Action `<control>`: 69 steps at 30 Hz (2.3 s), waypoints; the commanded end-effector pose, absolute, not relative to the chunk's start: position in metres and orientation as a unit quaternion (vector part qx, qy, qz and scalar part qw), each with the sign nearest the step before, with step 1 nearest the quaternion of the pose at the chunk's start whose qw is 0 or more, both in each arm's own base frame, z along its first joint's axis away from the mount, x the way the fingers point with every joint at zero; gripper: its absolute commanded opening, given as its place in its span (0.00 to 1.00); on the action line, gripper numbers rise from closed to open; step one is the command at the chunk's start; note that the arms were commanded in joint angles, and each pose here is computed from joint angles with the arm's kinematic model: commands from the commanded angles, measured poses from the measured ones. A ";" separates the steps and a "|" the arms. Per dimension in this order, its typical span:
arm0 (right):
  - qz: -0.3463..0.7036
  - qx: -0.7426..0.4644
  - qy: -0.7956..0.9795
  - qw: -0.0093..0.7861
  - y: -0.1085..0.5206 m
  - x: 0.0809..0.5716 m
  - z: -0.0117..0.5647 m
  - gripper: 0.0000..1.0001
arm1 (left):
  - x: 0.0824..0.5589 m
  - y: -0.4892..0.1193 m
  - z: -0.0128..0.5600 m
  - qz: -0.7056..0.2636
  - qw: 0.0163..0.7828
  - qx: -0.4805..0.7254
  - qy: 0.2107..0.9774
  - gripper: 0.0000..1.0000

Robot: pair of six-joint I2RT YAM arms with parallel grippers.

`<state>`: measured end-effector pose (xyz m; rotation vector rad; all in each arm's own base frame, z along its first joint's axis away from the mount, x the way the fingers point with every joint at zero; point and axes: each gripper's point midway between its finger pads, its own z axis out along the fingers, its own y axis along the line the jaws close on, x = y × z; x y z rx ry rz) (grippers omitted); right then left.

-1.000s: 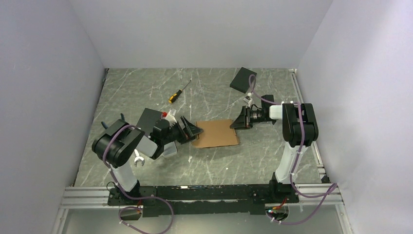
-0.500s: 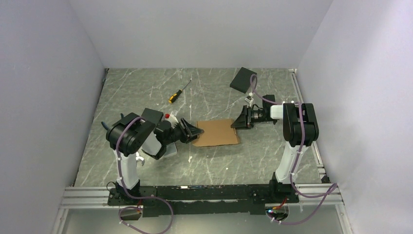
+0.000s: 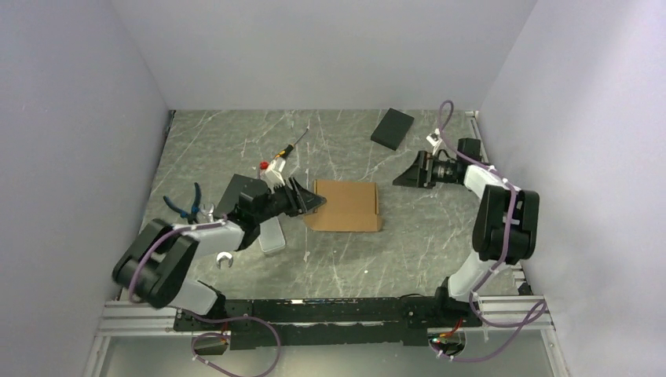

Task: Fold the paper box

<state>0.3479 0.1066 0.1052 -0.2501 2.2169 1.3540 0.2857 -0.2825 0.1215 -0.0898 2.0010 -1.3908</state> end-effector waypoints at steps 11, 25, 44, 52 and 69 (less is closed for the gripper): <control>0.450 -0.170 0.787 0.386 0.090 0.350 0.185 0.93 | 0.307 -0.232 0.238 -0.239 0.533 0.204 0.785 0.09; 0.456 -0.159 0.784 0.389 0.081 0.350 0.185 0.93 | 0.307 -0.308 0.255 0.151 0.620 0.407 0.653 0.02; 0.463 -0.150 0.784 0.386 0.074 0.350 0.183 0.93 | 0.279 -0.405 0.114 0.442 0.609 0.509 0.418 0.00; 0.467 -0.149 0.784 0.382 0.075 0.350 0.181 0.93 | 0.265 -0.405 0.076 0.417 0.602 0.521 0.438 0.27; 0.465 -0.149 0.783 0.385 0.074 0.349 0.184 0.93 | 0.218 -0.392 0.016 0.196 0.450 0.543 0.681 0.91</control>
